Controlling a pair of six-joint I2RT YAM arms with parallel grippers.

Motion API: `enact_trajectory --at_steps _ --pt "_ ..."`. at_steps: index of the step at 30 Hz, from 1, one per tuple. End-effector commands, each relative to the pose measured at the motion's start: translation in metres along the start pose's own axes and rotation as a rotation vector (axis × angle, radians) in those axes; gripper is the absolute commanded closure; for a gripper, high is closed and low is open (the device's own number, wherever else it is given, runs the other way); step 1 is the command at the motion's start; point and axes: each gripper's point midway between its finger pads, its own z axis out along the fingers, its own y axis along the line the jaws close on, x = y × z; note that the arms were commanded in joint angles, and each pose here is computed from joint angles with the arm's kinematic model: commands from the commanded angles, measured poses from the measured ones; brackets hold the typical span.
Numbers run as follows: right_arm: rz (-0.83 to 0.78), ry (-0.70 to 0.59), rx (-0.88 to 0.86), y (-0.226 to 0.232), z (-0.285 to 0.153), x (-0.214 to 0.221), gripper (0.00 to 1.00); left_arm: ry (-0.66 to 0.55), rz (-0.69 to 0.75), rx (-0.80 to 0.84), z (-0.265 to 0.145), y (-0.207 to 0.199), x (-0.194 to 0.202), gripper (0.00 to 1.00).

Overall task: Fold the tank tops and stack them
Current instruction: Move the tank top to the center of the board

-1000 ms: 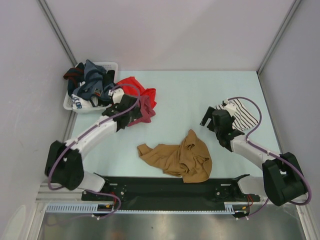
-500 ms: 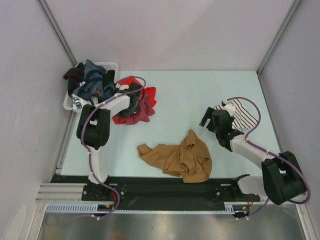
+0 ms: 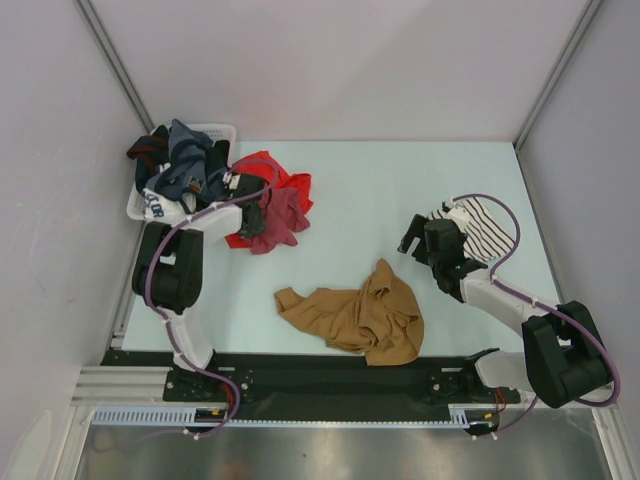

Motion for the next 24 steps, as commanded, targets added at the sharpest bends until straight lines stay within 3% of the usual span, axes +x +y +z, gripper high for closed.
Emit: enact_trajectory --at_steps 1,8,12,13,15,16,18,19,23,24 --pt "0.027 -0.034 -0.029 0.008 0.001 -0.013 0.05 -0.032 0.010 0.097 -0.029 -0.003 -0.003 1.00" --pt "0.028 -0.029 -0.035 0.009 0.001 -0.012 0.06 -0.137 0.007 0.234 -0.104 -0.025 -0.033 1.00" --pt "0.029 -0.030 -0.039 0.009 0.000 -0.012 0.06 -0.246 -0.042 0.279 -0.154 -0.027 -0.086 1.00" --pt "0.029 -0.028 -0.040 0.009 0.001 -0.011 0.06 -0.298 -0.073 0.326 -0.179 -0.033 -0.117 1.00" --pt "0.029 -0.024 -0.041 0.009 0.001 -0.010 0.06 -0.313 -0.169 0.303 -0.190 -0.009 -0.150 1.00" --pt "0.030 -0.023 -0.041 0.009 0.002 -0.010 0.06 -0.378 -0.235 0.324 -0.214 0.000 -0.183 1.00" --pt "0.029 -0.015 -0.046 0.010 0.002 -0.008 0.06 -0.396 -0.402 0.310 -0.218 0.042 -0.217 1.00" --pt "0.031 -0.013 -0.052 0.011 0.002 -0.008 0.06 -0.460 -0.525 0.253 -0.224 0.093 -0.246 1.00" --pt "0.035 -0.008 -0.067 0.014 0.001 -0.007 0.07 -0.471 -0.778 0.215 -0.206 0.160 -0.273 1.00" --pt "0.036 -0.009 -0.070 0.015 0.001 -0.007 0.07 -0.445 -0.827 0.190 -0.191 0.169 -0.272 0.93"
